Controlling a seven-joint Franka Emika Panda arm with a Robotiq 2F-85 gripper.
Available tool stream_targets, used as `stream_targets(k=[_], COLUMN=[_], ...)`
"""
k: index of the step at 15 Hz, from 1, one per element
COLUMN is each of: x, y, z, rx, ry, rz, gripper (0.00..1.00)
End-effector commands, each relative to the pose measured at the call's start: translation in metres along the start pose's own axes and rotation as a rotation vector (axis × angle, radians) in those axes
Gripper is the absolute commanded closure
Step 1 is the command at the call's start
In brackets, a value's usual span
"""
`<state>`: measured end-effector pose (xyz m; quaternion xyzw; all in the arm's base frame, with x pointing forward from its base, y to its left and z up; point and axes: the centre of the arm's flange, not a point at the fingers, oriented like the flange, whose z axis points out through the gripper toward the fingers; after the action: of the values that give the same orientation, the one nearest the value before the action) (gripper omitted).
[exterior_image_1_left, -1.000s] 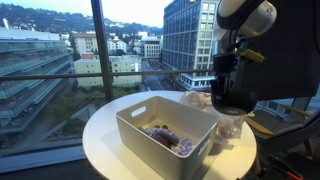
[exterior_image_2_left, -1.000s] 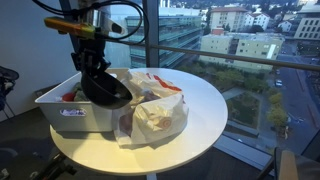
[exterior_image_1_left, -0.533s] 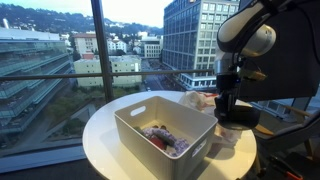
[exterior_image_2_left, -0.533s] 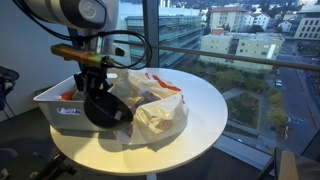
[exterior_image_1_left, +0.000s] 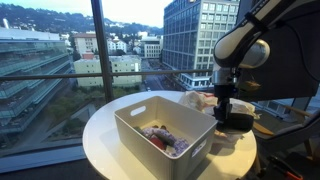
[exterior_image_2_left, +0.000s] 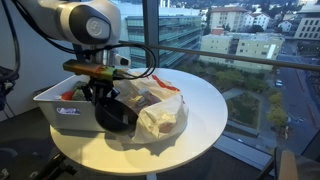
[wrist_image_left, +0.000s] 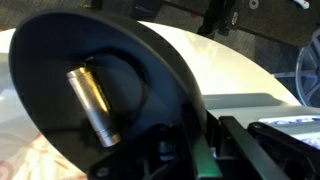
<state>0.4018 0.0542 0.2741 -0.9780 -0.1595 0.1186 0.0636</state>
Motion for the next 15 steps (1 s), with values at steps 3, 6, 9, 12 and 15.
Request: stream_targets(k=[3,6,9,12,15], x=[-0.003,0.008,0.021,0.027,0.03], y=[0.018,0.02,0.018,0.021,0.022], z=[0.016,0.023,0.014,0.01,0.024], rx=[-0.068,-0.113,-0.205,-0.249,-0.234], ry=[0.052,0.119,0.179,0.225,0.263], rz=[-0.042,-0.086,-0.163,-0.213,-0.212], gripper=[0.93,0.93,0.93,0.93,0.93])
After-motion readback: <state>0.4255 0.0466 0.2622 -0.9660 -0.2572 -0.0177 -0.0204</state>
